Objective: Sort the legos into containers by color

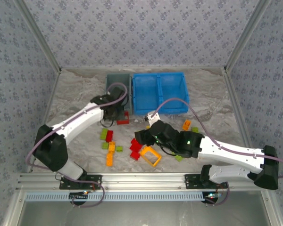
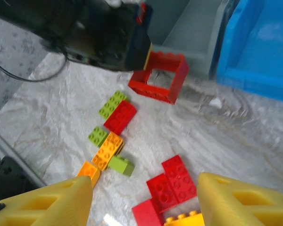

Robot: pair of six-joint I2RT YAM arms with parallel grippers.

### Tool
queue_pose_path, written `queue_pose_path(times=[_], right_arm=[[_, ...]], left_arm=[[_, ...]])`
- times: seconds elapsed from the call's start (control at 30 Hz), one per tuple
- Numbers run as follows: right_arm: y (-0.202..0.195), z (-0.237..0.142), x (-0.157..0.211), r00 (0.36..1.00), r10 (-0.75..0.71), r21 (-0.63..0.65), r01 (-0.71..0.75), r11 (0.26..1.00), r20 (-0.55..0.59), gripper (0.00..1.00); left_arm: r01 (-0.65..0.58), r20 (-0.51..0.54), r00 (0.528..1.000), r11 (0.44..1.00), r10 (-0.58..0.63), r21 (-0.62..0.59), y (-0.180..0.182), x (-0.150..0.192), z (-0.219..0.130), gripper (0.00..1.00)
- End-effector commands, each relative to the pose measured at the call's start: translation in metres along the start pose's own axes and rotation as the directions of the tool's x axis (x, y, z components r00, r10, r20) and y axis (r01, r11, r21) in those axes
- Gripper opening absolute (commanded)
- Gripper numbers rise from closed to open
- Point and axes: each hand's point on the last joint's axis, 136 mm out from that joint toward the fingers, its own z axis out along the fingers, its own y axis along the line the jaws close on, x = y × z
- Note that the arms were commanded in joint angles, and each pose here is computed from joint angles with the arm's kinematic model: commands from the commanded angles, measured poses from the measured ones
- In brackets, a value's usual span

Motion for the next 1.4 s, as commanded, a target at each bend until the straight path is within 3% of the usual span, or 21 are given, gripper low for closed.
queue_pose_path(times=[0.0,0.2,0.4,0.7,0.93,1.13,1.37], right_arm=[[-0.006,-0.007,-0.041,0.987,-0.039,0.082,0.026,0.996,0.158,0.65],[0.002,0.017,-0.082,0.962,-0.152,0.218,0.102,0.971,0.225,0.68],[0.009,0.03,-0.111,0.948,-0.163,0.245,0.096,0.965,0.272,0.69],[-0.006,0.044,-0.113,0.951,-0.134,0.277,0.054,0.959,0.28,0.71],[-0.012,0.046,-0.1,0.966,-0.104,0.269,0.038,0.962,0.238,0.71],[-0.036,0.045,-0.059,0.992,-0.066,0.316,0.029,0.948,0.106,0.71],[-0.064,0.019,0.011,0.99,-0.03,0.325,0.073,0.943,-0.134,0.69]], left_arm=[[-0.009,0.052,0.999,1.0,0.01,-0.026,0.008,-0.04,-0.021,0.0],[0.018,0.087,0.996,0.998,-0.012,-0.068,0.016,-0.115,0.003,0.0],[0.009,0.084,0.996,0.997,-0.003,-0.072,0.012,-0.167,0.045,0.0],[0.008,0.05,0.999,0.998,-0.005,-0.058,-0.002,-0.184,0.119,0.0],[0.026,0.013,1.0,0.999,-0.026,-0.033,-0.008,-0.175,0.151,0.0],[0.052,0.025,0.998,0.998,-0.051,-0.044,0.0,-0.169,0.128,0.25],[0.101,0.141,0.984,0.994,-0.105,0.03,0.0,-0.17,0.052,0.45]])
